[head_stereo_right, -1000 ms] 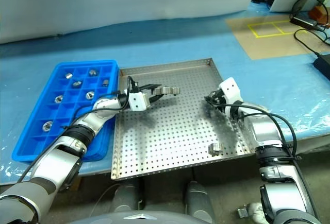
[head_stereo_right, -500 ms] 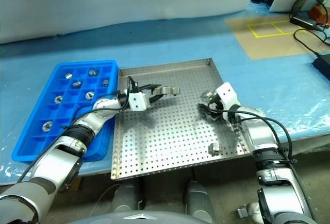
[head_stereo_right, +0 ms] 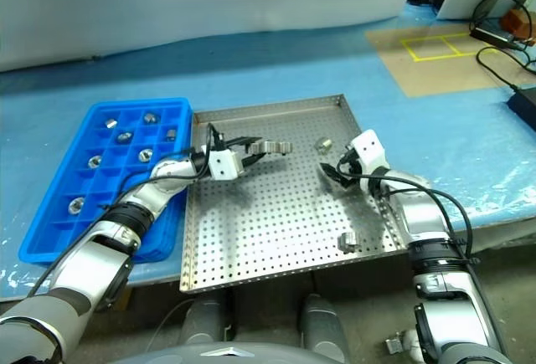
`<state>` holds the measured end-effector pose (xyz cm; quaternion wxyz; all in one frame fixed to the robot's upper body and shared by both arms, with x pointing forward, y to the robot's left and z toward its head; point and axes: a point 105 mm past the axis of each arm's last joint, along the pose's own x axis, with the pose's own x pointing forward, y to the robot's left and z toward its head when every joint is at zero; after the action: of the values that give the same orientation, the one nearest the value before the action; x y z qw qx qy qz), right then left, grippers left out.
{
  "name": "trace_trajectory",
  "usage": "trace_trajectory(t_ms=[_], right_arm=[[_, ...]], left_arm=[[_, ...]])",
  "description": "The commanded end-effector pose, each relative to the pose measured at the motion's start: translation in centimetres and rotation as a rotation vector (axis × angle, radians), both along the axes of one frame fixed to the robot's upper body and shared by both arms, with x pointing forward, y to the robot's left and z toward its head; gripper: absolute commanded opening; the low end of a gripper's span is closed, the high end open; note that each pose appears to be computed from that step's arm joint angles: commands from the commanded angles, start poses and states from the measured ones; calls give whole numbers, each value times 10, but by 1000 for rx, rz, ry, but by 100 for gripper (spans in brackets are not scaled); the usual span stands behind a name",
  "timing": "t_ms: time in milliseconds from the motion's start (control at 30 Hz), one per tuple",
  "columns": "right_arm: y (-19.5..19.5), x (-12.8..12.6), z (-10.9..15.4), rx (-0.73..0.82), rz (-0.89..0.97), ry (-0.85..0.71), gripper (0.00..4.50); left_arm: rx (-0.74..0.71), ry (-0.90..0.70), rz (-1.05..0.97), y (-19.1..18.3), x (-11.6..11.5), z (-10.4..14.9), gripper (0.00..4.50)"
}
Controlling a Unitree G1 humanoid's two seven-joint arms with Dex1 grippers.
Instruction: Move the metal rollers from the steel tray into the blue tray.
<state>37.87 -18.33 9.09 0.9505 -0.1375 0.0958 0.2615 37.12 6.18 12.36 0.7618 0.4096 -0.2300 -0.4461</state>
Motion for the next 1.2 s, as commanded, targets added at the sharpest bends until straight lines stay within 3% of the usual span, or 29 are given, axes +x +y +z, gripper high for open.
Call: trace_trajectory(t_ms=[33,233,333,567,1000,1200], right_arm=[[10,14,23,24,-40,-114,447],[50,42,24,74,-91,-161,447],[65,55,12,54,-109,-129,447],[56,69,-15,-69,-240,-89,447],[43,70,-8,1,-301,-128,447],[50,72,20,91,-268,-193,447]], left_arm=[[-48,-41,-15,-7,1,14,138],[-52,-37,-28,-13,0,14,138],[-53,-38,-34,-15,1,15,138],[-49,-38,-46,-17,-1,15,138],[-32,-32,-35,-11,1,12,138],[-82,-43,-2,-10,7,24,138]])
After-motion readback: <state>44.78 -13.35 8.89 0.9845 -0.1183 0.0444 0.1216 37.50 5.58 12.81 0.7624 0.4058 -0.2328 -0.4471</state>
